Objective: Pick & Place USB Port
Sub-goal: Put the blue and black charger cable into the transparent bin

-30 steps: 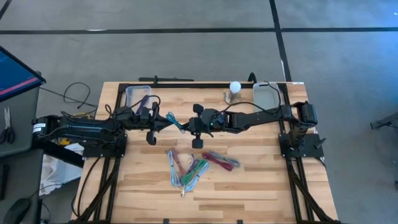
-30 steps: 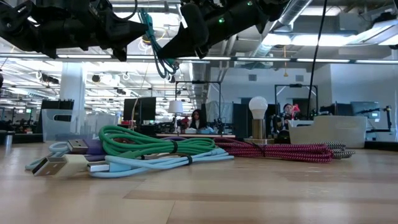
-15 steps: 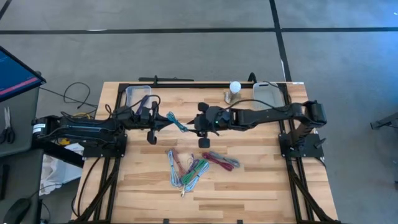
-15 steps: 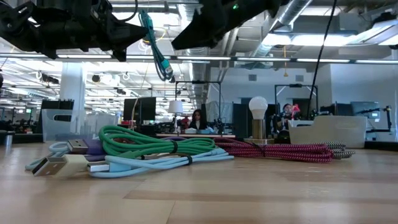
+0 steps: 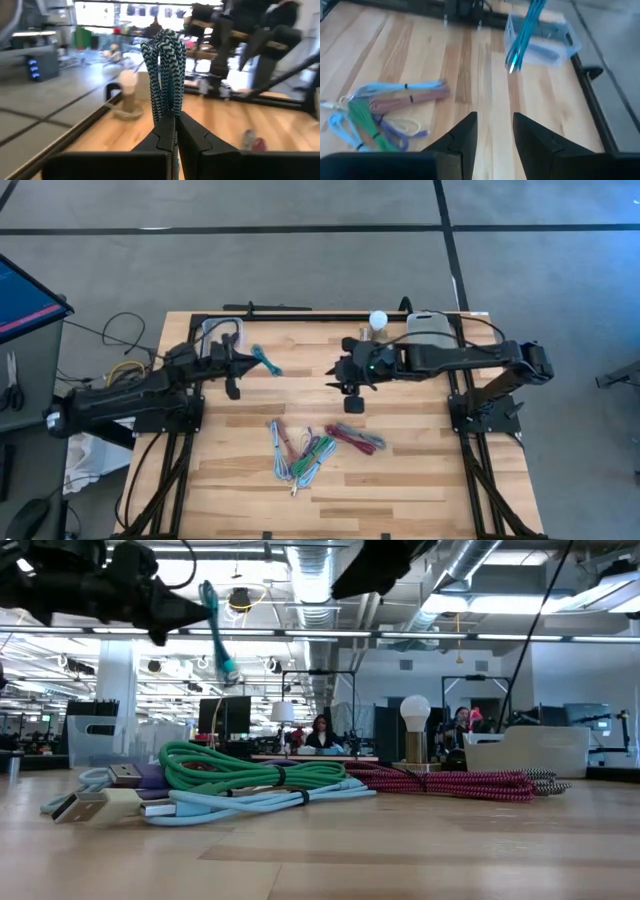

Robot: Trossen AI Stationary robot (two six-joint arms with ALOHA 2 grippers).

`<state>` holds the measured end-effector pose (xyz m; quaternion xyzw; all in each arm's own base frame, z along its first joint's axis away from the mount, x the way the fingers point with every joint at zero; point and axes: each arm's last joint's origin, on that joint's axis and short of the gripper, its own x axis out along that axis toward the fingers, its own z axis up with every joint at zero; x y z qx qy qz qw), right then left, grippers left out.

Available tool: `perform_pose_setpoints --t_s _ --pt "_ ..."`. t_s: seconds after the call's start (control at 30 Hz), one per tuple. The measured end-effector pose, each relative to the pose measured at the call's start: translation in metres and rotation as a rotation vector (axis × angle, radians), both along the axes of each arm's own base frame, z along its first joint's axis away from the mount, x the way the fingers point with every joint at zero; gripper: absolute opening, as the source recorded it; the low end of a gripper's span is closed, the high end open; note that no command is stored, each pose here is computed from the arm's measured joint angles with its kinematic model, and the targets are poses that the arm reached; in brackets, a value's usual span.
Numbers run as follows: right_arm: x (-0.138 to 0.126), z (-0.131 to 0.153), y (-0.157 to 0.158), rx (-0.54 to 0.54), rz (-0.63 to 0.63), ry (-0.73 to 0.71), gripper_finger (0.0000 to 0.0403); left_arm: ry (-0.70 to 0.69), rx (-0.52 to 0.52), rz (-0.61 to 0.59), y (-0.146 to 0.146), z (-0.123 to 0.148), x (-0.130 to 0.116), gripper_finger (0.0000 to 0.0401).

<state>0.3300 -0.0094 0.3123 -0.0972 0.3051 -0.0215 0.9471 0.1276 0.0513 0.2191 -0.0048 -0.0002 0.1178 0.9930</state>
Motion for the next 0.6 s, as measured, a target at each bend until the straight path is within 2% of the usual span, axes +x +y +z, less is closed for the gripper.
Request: perform_pose_setpoints --t_s 0.37,0.5,0.6 --pt "-0.014 -0.006 -0.003 0.004 -0.052 0.122 0.0116 0.004 -0.001 0.264 -0.005 0.000 -0.044 0.0006" --pt "-0.021 -0.019 -0.006 -0.009 -0.076 0.123 0.0116 0.013 -0.009 0.284 -0.007 -0.003 -0.050 0.0006" --pt "-0.034 -0.023 -0.007 -0.006 -0.091 0.056 0.0116 0.004 -0.004 0.300 -0.007 -0.002 -0.051 0.0006"
